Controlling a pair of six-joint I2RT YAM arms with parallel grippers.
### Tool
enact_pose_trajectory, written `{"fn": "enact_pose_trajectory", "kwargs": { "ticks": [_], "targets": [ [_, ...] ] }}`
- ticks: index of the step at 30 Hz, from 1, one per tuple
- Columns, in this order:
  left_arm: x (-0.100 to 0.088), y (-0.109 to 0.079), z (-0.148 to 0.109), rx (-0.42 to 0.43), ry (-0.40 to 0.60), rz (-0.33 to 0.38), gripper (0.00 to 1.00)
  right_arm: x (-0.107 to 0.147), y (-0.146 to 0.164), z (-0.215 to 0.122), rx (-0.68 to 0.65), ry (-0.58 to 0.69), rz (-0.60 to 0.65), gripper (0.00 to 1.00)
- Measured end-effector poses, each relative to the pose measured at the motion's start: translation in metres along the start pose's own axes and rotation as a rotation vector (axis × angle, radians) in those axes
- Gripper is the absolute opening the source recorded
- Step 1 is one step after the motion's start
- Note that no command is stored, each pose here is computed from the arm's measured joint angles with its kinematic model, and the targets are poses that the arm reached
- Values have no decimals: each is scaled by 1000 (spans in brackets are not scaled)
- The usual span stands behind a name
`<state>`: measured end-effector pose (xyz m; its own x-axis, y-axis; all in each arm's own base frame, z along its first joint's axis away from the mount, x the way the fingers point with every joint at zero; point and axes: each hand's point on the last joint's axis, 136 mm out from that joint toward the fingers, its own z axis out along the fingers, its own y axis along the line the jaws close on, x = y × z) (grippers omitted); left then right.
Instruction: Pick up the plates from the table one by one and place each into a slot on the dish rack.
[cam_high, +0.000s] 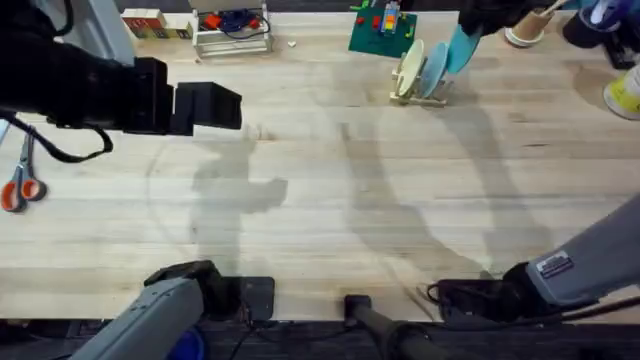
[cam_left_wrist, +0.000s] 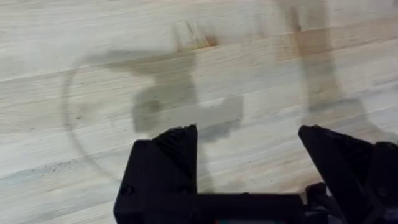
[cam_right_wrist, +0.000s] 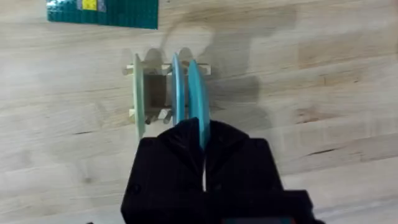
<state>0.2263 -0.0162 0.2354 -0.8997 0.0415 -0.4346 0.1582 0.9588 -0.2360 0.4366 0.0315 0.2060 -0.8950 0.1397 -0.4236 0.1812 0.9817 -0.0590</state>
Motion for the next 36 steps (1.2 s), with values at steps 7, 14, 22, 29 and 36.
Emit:
{"fn": "enact_pose_trajectory", "kwargs": {
  "ticks": [7, 14, 22, 29, 36],
  "targets": [
    [0, 0, 0, 0, 0, 0, 994, -4, -8, 7, 10, 1, 21, 30],
    [0, 0, 0, 0, 0, 0, 993, -7, -11, 7, 11, -8, 30, 30],
    [0, 0, 0, 0, -1, 0, 994, -7, -11, 8, 11, -7, 30, 30],
    [0, 0, 0, 0, -1, 0, 994, -2, -9, 28, 23, 38, 21, 30],
    [0, 0, 0, 0, -1, 0, 993, 4, -6, 45, 31, 77, 13, 30]
  ]
}}
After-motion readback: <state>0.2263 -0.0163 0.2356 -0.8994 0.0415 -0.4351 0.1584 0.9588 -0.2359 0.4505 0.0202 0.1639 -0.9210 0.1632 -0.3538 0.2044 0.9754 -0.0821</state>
